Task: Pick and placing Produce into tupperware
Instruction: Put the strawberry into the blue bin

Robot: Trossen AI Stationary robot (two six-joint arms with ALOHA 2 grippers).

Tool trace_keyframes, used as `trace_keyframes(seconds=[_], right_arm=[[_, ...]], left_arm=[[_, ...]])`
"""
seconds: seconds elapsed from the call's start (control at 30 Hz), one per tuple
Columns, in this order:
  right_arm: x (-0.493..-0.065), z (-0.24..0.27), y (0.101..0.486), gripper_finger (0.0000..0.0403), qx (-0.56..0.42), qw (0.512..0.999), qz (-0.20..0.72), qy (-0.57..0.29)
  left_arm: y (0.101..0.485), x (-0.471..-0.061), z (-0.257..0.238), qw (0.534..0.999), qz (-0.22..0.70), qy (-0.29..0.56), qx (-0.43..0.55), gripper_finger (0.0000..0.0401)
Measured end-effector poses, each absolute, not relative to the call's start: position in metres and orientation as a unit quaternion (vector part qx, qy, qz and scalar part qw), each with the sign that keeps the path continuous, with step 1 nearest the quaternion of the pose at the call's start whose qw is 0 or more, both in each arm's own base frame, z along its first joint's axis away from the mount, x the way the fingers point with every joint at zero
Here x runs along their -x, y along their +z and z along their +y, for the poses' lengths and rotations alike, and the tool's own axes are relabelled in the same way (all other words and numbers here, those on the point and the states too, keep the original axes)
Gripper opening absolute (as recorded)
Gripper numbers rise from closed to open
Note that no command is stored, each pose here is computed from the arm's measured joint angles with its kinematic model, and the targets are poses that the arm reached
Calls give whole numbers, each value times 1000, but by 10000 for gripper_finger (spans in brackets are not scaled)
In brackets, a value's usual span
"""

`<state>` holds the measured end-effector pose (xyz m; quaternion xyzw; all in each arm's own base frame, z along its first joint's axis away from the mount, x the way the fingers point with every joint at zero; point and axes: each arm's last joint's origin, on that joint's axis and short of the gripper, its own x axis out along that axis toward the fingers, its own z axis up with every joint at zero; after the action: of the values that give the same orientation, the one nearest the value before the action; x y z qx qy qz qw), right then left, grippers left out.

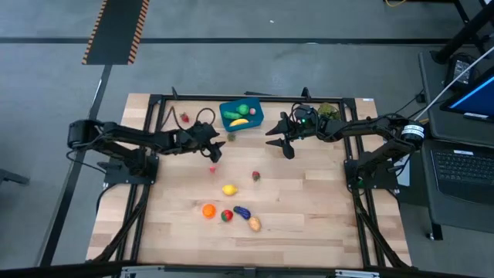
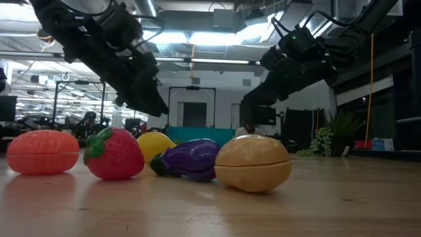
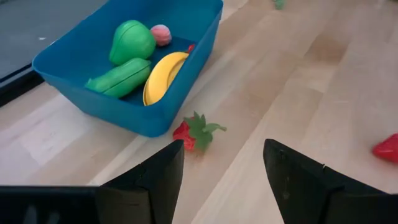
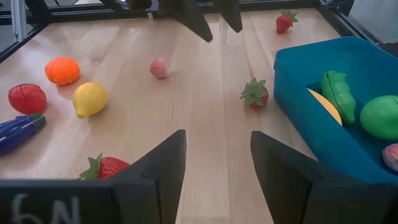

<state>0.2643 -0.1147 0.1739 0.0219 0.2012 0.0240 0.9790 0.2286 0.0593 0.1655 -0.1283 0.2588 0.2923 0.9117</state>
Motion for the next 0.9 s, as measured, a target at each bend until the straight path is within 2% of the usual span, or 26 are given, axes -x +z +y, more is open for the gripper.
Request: trace_keyframes(seconds=[0.53, 0.77, 0.9], right_arm=[[-264, -115, 174, 183, -22, 979, 201, 24], [-264, -115, 174, 183, -20, 979, 201, 24], [-264, -115, 174, 183, -20, 979, 202, 24]], left_arm=[[146, -290, 63, 876, 279, 368, 140, 210], [137, -301, 66, 848, 313, 404, 138, 191], [138, -304, 67, 847, 310, 408, 140, 180]])
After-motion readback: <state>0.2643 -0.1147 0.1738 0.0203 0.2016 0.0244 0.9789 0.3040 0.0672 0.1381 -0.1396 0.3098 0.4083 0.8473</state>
